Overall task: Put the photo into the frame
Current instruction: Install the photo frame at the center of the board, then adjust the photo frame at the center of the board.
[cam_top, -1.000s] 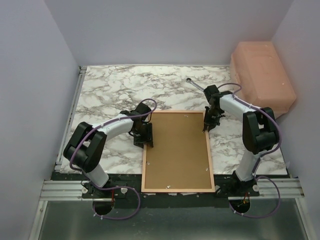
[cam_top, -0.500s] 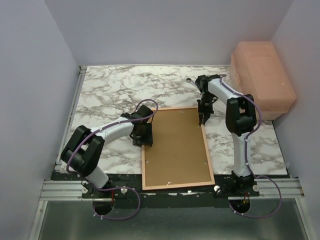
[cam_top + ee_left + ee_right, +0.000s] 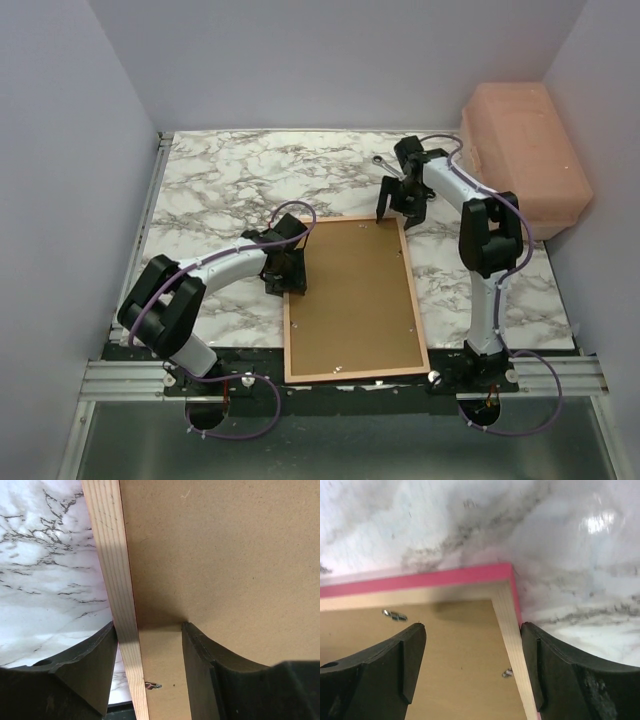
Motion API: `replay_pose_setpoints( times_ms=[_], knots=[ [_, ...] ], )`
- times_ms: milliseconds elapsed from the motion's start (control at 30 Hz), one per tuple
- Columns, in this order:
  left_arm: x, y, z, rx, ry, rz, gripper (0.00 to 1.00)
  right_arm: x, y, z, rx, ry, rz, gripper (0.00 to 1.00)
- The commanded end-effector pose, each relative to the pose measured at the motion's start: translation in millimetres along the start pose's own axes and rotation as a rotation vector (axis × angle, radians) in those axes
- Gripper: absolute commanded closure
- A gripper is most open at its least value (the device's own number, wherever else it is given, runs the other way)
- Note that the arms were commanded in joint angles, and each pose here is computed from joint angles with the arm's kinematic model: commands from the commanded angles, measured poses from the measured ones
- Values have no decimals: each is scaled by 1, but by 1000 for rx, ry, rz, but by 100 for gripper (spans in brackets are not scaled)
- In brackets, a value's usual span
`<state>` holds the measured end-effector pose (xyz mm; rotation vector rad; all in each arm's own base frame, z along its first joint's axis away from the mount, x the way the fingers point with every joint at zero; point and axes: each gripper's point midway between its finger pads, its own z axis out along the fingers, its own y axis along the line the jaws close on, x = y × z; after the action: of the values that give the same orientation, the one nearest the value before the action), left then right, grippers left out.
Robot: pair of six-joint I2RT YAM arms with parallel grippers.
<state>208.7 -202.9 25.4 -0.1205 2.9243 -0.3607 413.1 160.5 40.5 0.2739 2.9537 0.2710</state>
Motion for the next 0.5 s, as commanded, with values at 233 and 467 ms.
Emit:
replay_pose_setpoints(
  times_ms=[233, 467],
  knots=[
    [74, -47, -17, 268, 298, -11, 49, 104, -14, -24, -124, 97, 64, 17],
    [62, -74, -30, 391, 291, 15, 49, 146, 8, -30, -284, 212, 67, 17]
  ],
)
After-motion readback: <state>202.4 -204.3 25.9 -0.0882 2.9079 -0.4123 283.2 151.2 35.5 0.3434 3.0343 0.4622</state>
